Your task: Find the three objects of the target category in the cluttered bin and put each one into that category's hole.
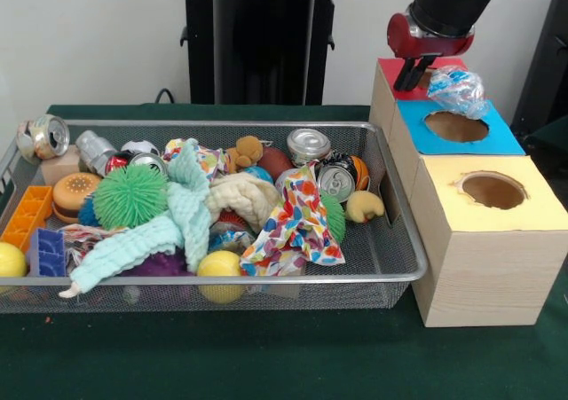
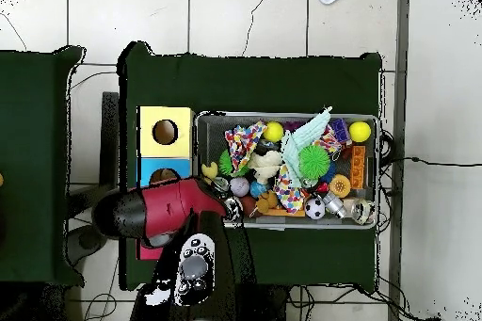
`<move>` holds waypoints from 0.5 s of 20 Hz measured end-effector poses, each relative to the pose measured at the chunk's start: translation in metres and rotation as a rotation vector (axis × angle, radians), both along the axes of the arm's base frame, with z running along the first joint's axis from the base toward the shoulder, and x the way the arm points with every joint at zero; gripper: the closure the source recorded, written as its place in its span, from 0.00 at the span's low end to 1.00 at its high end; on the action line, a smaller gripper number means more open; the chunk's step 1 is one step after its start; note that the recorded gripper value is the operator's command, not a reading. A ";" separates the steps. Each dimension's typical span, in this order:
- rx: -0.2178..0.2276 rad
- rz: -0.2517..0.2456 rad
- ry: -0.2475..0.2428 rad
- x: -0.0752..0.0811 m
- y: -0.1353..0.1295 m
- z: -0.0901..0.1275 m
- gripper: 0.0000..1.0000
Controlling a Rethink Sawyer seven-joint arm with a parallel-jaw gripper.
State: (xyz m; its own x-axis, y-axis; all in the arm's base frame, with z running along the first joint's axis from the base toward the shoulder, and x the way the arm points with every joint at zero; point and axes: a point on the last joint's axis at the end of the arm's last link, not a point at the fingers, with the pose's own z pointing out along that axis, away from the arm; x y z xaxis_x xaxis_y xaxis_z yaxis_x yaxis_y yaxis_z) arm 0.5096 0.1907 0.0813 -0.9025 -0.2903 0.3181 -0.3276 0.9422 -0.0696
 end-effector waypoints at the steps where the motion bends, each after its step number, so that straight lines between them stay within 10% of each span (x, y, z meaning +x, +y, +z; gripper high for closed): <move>1: 0.000 0.000 -0.002 0.000 0.000 0.001 1.00; 10: 0.005 -0.001 -0.037 0.000 0.000 0.027 1.00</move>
